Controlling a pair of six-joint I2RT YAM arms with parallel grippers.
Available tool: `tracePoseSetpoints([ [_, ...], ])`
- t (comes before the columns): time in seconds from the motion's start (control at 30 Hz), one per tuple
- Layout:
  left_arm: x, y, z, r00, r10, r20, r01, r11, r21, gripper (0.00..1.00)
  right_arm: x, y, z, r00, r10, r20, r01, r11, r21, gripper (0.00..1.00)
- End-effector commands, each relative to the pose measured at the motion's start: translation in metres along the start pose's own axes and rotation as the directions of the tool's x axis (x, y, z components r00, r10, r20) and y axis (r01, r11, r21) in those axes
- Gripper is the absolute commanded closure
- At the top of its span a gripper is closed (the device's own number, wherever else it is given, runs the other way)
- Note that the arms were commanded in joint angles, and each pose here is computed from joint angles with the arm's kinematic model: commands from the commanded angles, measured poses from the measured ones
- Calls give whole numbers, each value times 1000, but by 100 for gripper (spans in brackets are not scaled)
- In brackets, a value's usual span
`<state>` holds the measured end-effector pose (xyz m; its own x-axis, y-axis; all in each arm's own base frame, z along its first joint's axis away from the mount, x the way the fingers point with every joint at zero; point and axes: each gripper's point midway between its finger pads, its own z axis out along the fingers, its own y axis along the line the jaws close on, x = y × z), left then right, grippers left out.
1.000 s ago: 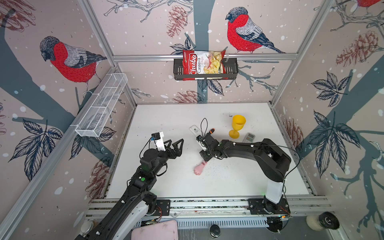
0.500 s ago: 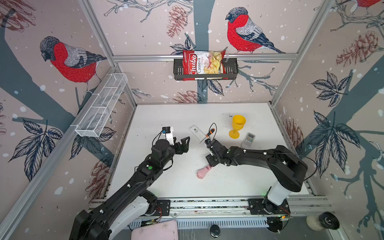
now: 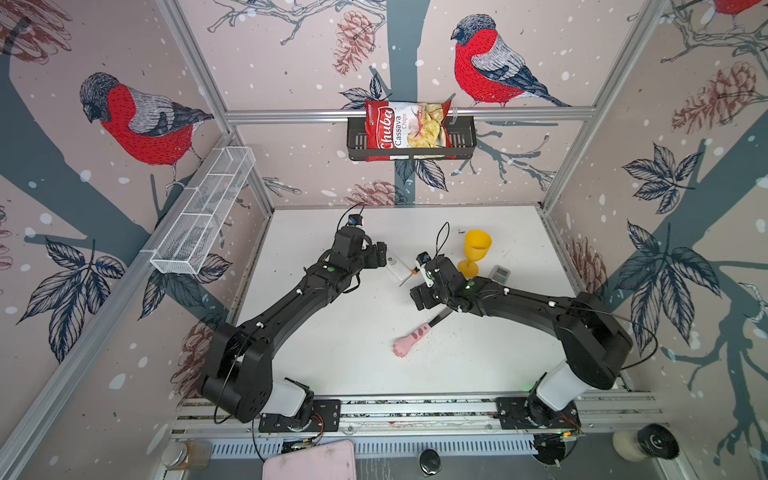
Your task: Unload the batteries from the remote control
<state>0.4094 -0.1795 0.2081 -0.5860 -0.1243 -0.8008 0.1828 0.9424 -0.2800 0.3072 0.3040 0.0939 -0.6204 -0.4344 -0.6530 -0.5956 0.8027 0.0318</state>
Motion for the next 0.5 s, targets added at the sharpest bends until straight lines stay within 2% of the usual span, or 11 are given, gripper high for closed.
tracePoseSetpoints([
  [0.0, -17, 7, 6, 1000, -21, -3, 21, 1000, -5, 7, -26, 5, 9, 996, -76, 37, 77, 997, -21, 6],
  [0.27, -49, 27, 18, 999, -12, 33, 13, 998, -57, 4, -57, -6, 58, 988, -157, -15, 157, 986, 59, 4],
  [0.47, -59, 48, 31, 998, -44, 48, 47, 997, -57, 4, -60, -10, 86, 983, -178, -53, 181, 981, 74, 4],
])
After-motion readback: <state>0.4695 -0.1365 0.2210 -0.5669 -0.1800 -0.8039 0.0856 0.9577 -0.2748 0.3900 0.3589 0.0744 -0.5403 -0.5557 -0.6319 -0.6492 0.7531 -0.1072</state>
